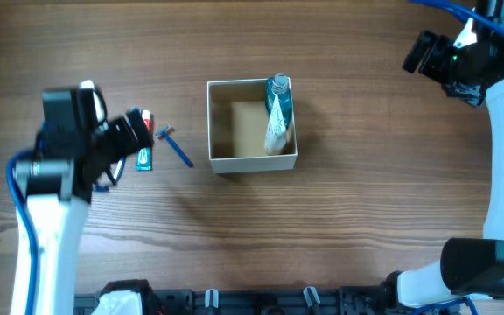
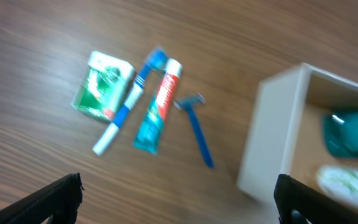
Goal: Pack container
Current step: 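Reach the left gripper to the green Dettol soap and grasp it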
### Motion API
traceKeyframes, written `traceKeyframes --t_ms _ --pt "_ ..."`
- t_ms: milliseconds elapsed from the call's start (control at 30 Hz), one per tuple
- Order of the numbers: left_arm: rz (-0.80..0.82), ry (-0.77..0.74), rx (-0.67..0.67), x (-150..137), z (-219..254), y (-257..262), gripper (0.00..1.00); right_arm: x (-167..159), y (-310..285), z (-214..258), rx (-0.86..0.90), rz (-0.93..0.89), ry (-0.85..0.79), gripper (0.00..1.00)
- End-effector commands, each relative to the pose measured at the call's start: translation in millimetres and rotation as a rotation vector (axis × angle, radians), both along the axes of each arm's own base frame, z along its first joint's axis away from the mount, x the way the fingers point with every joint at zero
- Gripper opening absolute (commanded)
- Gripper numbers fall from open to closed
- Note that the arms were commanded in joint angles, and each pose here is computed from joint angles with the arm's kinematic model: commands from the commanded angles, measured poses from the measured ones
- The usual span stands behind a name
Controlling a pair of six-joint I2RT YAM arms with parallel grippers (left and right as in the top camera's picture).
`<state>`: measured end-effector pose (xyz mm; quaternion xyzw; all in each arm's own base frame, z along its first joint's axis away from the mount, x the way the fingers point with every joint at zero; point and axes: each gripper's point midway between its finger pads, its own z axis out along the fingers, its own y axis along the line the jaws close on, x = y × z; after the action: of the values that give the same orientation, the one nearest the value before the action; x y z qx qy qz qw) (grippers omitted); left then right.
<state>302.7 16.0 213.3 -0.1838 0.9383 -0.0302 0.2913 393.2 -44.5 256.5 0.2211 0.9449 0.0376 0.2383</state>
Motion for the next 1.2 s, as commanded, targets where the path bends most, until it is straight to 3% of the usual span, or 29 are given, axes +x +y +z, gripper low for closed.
traceKeyframes --t_ms 0,133,333,500,800,1167 --pt "0.042 0.084 0.102 21.0 -19.0 46.1 1.0 2.0 1.5 5.1 0.004 0.006 -0.015 1.0" --pt "0.118 0.201 0.054 21.6 -57.2 78.3 1.0 1.9 1.5 5.0 0.004 0.006 -0.015 1.0" --pt "-0.059 0.327 0.069 30.4 -108.8 96.1 1.0 1.9 1.5 5.0 0.005 0.006 -0.015 1.0" --pt "-0.142 0.331 0.106 48.9 -132.6 101.8 1.0 2.0 1.5 5.1 0.005 0.006 -0.015 1.0" --pt "-0.153 0.372 0.142 63.1 -170.9 113.2 1.0 2.0 1.5 5.1 0.005 0.006 -0.015 1.0" --pt "-0.161 0.347 0.159 78.8 -185.3 113.4 0.99 2.0 1.5 5.1 0.005 0.006 -0.015 1.0"
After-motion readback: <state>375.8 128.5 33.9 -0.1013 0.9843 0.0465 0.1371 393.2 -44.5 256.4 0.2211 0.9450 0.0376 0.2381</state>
